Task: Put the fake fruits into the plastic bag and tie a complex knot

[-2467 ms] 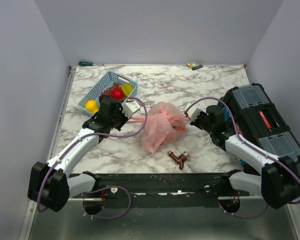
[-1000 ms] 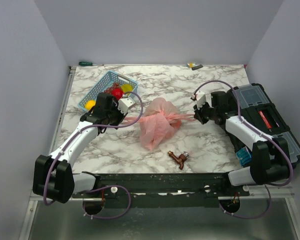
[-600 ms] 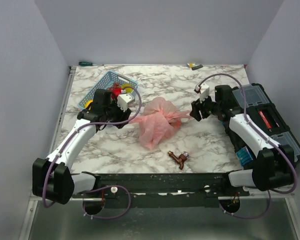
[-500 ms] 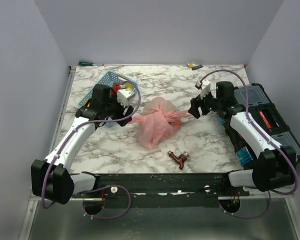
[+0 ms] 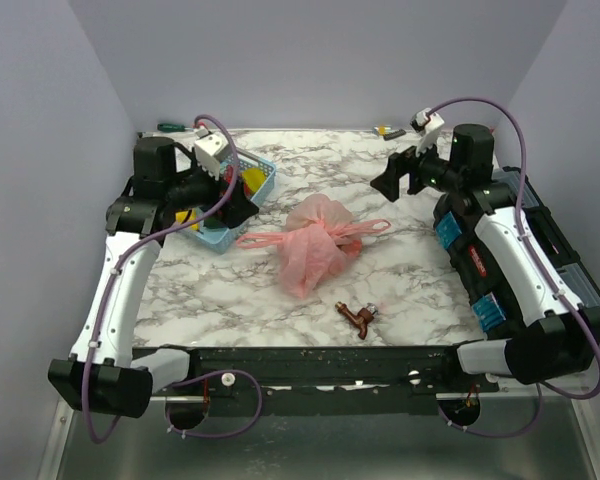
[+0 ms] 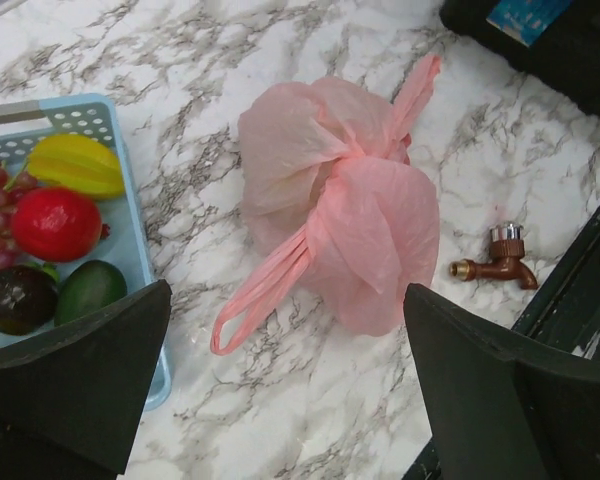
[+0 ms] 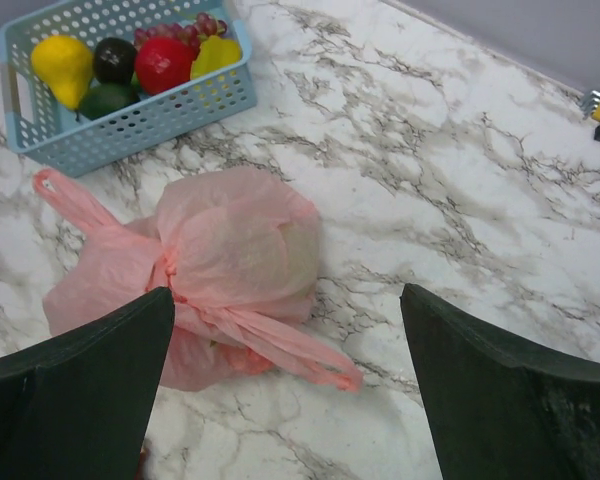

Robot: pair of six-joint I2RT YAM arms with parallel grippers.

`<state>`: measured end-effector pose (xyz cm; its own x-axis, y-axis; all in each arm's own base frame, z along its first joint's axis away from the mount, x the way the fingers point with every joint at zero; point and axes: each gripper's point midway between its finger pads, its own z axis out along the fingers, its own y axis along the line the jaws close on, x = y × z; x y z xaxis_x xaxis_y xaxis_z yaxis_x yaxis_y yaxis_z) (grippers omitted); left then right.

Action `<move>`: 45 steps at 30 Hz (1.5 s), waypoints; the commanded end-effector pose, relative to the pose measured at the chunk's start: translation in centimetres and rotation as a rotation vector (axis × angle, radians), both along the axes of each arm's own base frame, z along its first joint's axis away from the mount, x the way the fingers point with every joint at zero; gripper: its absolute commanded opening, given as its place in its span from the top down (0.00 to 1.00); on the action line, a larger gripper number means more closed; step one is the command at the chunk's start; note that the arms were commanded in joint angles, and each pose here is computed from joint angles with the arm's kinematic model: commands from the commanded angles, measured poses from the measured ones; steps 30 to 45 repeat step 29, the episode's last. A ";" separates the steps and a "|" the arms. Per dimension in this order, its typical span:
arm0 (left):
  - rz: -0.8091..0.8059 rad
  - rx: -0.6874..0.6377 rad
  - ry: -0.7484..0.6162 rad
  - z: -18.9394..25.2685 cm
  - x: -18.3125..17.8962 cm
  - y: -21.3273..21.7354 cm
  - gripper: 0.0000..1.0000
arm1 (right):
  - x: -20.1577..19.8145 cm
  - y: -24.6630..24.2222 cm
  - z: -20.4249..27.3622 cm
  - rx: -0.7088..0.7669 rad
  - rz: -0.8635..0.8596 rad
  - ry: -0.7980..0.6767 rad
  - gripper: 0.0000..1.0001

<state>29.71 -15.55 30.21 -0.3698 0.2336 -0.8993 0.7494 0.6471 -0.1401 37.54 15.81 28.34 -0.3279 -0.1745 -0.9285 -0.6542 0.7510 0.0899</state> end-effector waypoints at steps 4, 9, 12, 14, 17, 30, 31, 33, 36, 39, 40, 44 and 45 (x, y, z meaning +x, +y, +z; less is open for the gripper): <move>0.212 -0.157 0.144 1.2 -1.8 5.7 0.01 | -2.0 -1.2 -2.0 0.069 -0.138 0.182 0.00; 0.373 -0.138 0.181 -2.2 -3.1 9.6 0.01 | -4.0 -3.5 -6.3 0.092 -0.223 0.317 0.00; 0.405 -0.110 0.197 -4.2 -4.3 10.1 0.01 | -5.1 -3.9 -7.1 0.110 -0.247 0.326 0.00; 0.424 -0.095 0.205 -5.2 -4.8 10.3 0.01 | -5.5 -4.2 -7.8 0.124 -0.265 0.340 0.00; 0.448 -0.084 0.223 -6.4 -5.1 10.6 0.01 | -5.8 -4.6 -8.3 0.121 -0.280 0.341 0.00; 0.495 -0.075 0.232 -6.2 -4.4 11.3 0.01 | -6.0 -4.4 -8.2 0.128 -0.262 0.329 0.00; 0.495 -0.075 0.232 -6.2 -4.4 11.3 0.01 | -6.0 -4.4 -8.2 0.128 -0.262 0.329 0.00; 0.495 -0.075 0.232 -6.2 -4.4 11.3 0.01 | -6.0 -4.4 -8.2 0.128 -0.262 0.329 0.00; 0.495 -0.075 0.232 -6.2 -4.4 11.3 0.01 | -6.0 -4.4 -8.2 0.128 -0.262 0.329 0.00; 0.495 -0.075 0.232 -6.2 -4.4 11.3 0.01 | -6.0 -4.4 -8.2 0.128 -0.262 0.329 0.00; 0.495 -0.075 0.232 -6.2 -4.4 11.3 0.01 | -6.0 -4.4 -8.2 0.128 -0.262 0.329 0.00; 0.495 -0.075 0.232 -6.2 -4.4 11.3 0.01 | -6.0 -4.4 -8.2 0.128 -0.262 0.329 0.00; 0.495 -0.075 0.232 -6.2 -4.4 11.3 0.01 | -6.0 -4.4 -8.2 0.128 -0.262 0.329 0.00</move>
